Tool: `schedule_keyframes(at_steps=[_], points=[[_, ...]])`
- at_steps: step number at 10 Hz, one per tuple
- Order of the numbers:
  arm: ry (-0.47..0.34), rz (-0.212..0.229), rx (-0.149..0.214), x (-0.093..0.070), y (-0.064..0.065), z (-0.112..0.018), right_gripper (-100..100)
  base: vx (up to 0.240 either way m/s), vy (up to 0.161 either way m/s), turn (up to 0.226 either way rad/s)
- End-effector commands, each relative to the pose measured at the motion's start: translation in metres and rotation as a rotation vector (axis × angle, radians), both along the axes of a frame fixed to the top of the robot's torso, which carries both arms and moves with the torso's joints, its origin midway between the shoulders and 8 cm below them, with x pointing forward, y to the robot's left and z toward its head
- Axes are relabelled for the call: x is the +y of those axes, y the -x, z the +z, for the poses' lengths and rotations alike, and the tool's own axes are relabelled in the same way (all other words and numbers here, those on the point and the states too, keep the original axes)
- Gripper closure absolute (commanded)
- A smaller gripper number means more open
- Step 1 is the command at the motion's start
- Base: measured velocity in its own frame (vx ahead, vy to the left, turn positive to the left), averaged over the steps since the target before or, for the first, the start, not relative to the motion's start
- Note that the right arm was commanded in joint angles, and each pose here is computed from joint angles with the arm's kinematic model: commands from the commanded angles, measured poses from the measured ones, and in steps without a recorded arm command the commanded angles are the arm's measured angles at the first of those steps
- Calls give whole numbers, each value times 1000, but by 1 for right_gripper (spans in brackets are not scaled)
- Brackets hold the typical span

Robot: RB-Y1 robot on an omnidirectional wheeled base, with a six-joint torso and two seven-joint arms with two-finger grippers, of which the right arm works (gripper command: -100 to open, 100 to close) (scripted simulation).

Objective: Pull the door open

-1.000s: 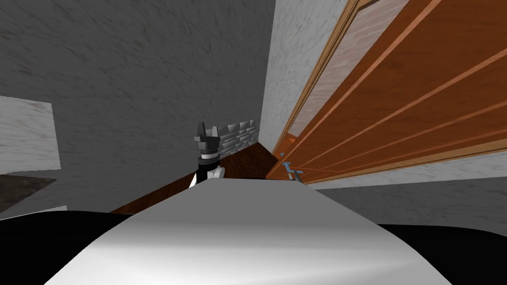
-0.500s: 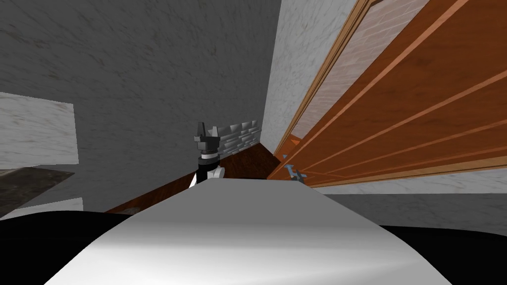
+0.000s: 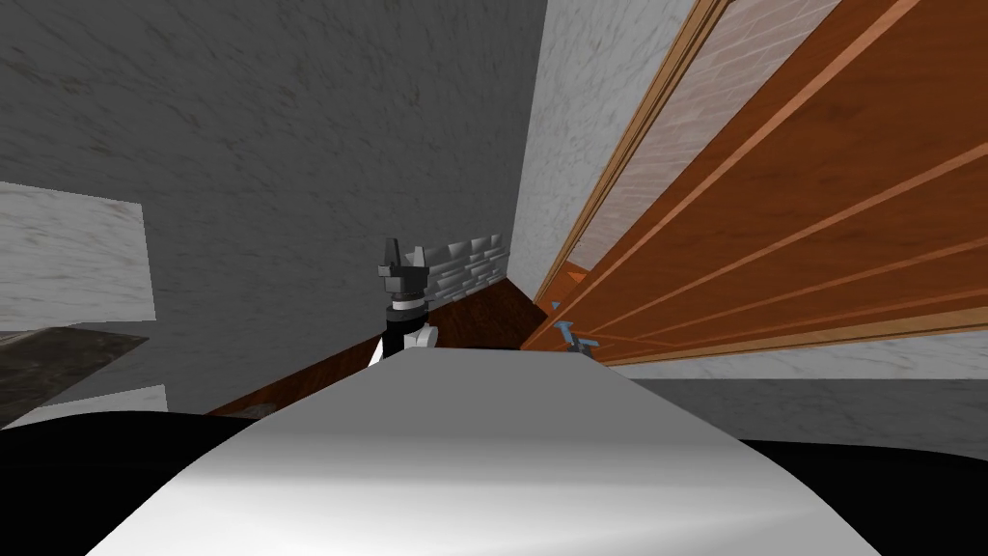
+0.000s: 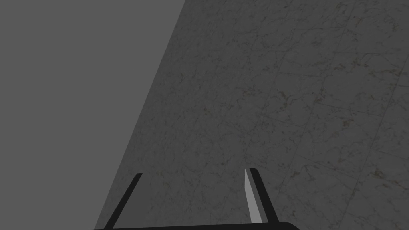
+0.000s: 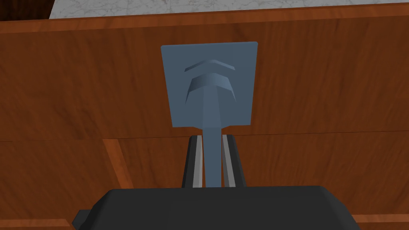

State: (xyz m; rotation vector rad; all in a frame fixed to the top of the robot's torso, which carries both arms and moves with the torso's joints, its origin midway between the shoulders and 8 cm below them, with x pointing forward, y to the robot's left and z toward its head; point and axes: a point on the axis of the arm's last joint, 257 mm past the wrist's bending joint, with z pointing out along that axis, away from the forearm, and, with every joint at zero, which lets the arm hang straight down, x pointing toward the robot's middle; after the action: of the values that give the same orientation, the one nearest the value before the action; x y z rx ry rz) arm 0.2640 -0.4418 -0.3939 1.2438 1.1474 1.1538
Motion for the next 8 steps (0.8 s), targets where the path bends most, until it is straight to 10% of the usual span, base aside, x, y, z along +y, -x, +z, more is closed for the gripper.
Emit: schedule_keyframes(at_steps=[1, 8], points=[[1, 0, -5, -1, -1, 2, 100, 0, 0, 0], [5, 32, -1, 1, 34, -4, 100, -10, -8, 41]])
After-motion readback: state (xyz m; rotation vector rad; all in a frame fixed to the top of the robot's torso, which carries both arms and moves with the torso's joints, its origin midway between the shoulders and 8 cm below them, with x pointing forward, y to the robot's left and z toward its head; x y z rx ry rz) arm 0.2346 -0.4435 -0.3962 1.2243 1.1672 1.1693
